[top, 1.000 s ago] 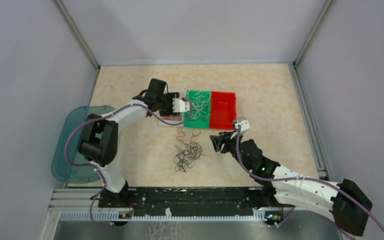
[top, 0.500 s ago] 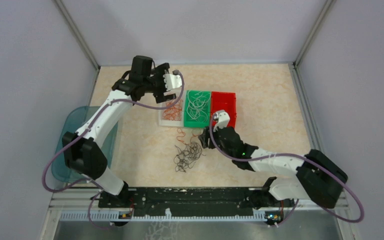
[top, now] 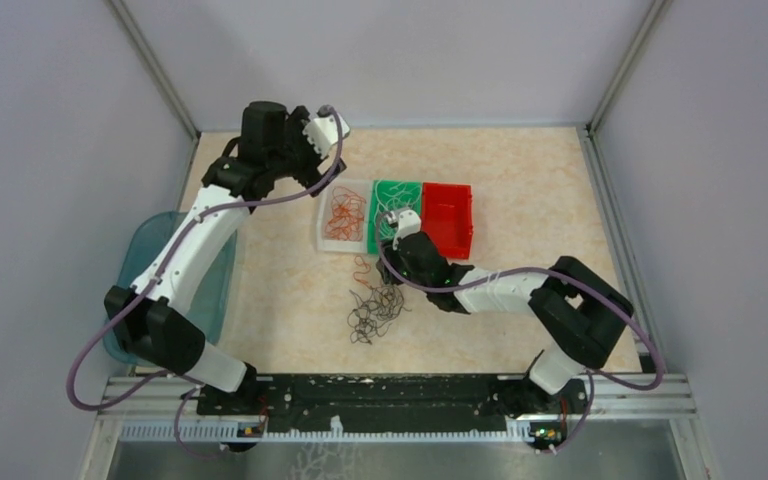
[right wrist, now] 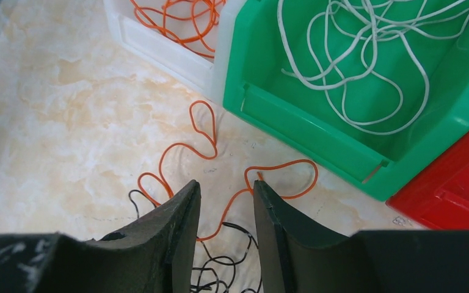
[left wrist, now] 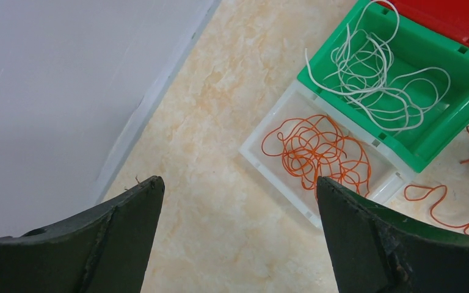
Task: Untangle the cables
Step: Pick up the cable at the center of the board, then place the cable in the bin, then untie the cable.
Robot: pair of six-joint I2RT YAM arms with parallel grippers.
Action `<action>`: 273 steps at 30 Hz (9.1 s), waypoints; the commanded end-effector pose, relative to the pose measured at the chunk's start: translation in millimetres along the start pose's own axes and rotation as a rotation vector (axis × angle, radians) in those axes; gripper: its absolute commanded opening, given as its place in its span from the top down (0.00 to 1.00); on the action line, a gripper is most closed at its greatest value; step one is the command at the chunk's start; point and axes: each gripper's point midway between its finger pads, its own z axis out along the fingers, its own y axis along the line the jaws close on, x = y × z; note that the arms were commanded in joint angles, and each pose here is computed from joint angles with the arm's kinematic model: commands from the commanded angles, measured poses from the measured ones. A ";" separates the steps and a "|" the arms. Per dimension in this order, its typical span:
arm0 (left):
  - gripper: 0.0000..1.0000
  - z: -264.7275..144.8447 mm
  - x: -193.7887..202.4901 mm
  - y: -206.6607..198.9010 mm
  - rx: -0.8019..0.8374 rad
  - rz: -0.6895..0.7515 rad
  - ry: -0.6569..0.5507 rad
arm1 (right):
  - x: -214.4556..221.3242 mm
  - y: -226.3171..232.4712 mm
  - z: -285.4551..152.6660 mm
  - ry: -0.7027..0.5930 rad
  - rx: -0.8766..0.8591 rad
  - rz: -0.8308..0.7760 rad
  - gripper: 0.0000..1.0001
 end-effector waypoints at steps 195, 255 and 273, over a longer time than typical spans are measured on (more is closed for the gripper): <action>0.73 19.7 116.3 -278.5 0.597 -0.313 0.424 | -42.3 -56.1 -128.1 -0.167 0.148 0.197 0.39; 1.00 -91.9 -45.0 -229.7 0.818 -0.103 -0.038 | -120.1 64.8 -126.0 -0.470 -0.365 -0.084 0.23; 1.00 -166.3 -137.2 -185.5 0.793 -0.001 -0.302 | -85.5 46.0 -77.2 -0.447 -0.253 0.026 0.36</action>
